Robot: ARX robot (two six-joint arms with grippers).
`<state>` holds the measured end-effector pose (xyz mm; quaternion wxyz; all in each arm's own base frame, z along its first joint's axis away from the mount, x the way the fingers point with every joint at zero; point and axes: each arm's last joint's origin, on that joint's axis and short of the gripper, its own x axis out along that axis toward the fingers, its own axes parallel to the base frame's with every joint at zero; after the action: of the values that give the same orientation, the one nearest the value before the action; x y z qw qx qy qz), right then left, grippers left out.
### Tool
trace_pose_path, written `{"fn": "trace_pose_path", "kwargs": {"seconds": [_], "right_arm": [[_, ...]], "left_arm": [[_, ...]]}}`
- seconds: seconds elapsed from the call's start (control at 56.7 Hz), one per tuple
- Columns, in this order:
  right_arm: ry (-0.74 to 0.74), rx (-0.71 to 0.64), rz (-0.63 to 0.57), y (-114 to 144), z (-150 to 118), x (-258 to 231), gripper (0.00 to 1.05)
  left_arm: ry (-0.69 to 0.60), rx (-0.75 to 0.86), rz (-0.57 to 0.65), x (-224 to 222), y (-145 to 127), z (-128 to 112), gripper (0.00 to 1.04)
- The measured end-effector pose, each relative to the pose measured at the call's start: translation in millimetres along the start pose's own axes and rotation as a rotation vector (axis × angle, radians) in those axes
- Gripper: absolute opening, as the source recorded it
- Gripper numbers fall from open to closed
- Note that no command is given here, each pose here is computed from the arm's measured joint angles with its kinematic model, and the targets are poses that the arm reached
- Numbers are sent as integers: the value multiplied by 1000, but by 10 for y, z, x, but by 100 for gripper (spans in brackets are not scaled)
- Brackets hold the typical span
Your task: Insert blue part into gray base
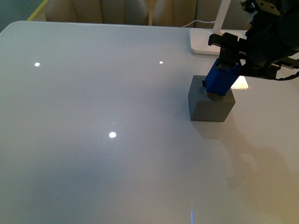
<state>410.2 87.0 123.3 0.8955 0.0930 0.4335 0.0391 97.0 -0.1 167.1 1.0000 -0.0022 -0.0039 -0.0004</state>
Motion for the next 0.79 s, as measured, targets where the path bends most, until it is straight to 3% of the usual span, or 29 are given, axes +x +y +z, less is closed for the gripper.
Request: {"fn": "trace_pose_path", "kwargs": {"seconds": [0.653,0.794], "right_arm": [[34,-7,-33,-1,5,89,44],[36,-14,-33,7,2,90,69]], "left_arm": [[0,0,0,0,0,0,97],[0,0,0,0,0,0,97]]}}
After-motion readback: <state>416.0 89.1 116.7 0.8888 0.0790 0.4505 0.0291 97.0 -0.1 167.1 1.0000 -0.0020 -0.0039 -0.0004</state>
